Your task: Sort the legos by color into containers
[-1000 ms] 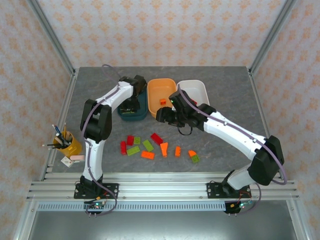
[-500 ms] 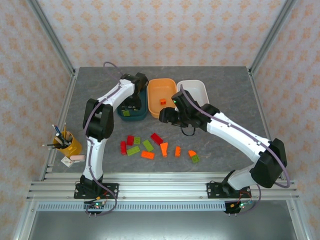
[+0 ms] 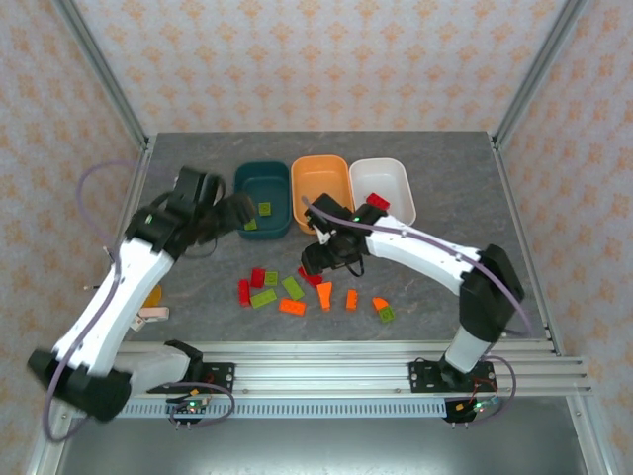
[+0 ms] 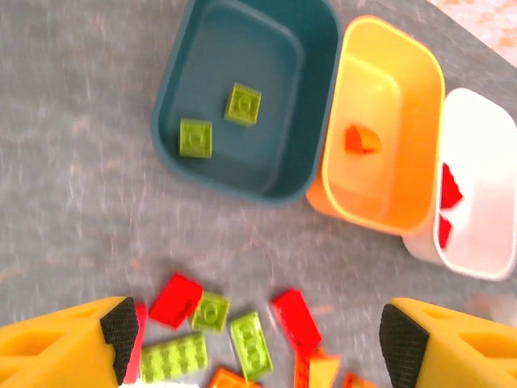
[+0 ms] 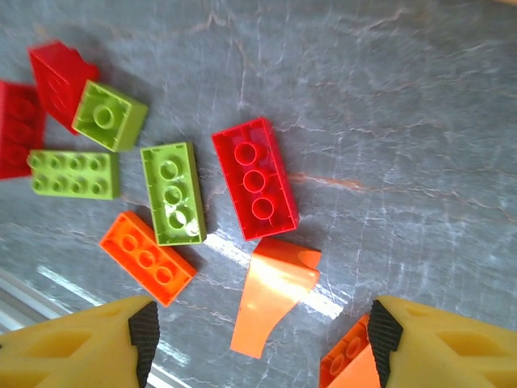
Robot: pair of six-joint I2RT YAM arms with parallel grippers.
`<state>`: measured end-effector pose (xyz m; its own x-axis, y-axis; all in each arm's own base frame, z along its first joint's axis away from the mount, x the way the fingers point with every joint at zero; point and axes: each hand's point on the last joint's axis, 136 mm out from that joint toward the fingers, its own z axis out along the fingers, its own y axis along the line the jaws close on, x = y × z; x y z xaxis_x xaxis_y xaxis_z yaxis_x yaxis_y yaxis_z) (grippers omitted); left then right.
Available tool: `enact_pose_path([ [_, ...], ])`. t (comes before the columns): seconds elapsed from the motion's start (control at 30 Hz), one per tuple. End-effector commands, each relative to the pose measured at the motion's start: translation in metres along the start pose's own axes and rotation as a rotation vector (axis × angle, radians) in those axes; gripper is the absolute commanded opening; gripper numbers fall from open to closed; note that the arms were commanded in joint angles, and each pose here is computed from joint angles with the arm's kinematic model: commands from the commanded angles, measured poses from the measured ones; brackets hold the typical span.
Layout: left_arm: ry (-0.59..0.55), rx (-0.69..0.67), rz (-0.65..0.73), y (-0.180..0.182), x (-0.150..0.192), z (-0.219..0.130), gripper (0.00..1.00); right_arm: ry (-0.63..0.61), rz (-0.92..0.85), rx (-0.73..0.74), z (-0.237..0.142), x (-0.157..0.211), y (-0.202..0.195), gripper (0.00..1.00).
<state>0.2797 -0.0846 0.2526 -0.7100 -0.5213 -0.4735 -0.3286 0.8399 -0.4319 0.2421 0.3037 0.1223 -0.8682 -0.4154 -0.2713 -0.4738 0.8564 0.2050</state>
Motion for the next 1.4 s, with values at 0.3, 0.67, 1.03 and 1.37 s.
enact_pose_path([
  [0.3,0.121,0.153,-0.225,0.07,0.111,-0.021,0.84,0.187,-0.192,0.074,0.053,0.007,0.007,0.72],
  [0.67,0.111,0.191,-0.238,0.067,0.111,-0.028,0.84,0.214,-0.191,0.17,0.086,0.001,-0.009,0.65],
  [1.03,0.108,0.219,-0.24,0.061,0.109,-0.03,0.84,0.222,-0.16,0.186,0.103,-0.006,-0.015,0.42],
  [1.37,0.13,0.354,-0.191,0.014,0.09,-0.029,0.84,-0.029,-0.022,0.218,0.011,-0.052,-0.04,0.33],
])
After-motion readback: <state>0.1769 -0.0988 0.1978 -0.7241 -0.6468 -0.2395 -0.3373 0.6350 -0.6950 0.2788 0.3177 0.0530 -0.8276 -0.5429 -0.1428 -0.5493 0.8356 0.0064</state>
